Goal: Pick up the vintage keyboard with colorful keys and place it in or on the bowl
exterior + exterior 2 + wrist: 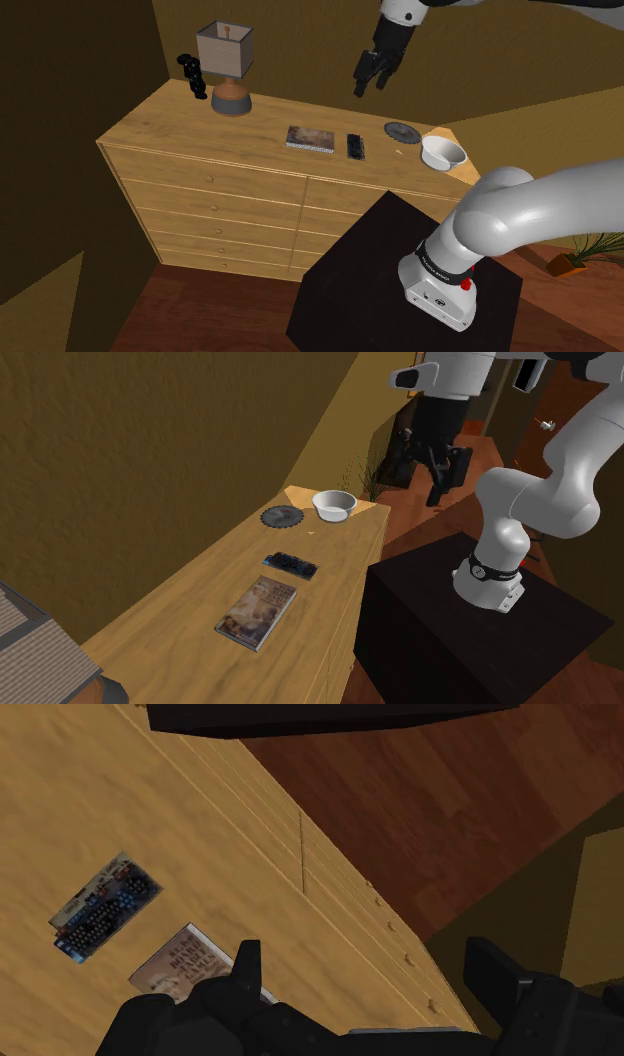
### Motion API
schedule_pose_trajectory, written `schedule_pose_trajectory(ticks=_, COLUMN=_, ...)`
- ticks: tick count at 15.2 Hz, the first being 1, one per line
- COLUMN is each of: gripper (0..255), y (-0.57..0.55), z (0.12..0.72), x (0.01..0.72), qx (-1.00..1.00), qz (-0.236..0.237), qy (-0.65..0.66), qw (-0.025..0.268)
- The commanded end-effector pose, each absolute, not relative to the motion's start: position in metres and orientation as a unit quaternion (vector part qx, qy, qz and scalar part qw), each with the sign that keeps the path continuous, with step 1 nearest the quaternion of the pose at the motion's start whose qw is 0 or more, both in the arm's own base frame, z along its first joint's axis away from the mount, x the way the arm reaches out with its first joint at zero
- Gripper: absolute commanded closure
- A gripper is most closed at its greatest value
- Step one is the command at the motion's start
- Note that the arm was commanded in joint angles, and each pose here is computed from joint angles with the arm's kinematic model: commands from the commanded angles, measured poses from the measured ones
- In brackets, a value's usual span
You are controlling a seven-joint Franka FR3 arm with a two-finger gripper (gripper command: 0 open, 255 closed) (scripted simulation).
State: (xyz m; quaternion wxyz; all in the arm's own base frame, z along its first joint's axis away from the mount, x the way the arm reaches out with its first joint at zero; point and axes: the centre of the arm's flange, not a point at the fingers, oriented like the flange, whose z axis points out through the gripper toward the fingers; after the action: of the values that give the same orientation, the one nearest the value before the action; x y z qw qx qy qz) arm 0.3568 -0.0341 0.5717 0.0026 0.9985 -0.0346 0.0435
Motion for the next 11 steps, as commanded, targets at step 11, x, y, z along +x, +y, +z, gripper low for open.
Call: schedule_pose_trajectory(ticks=11, gripper=0, y=-0.108, z=0.461, x=0.444, qx=0.986, qz=0.025, qy=-0.164, qw=0.027)
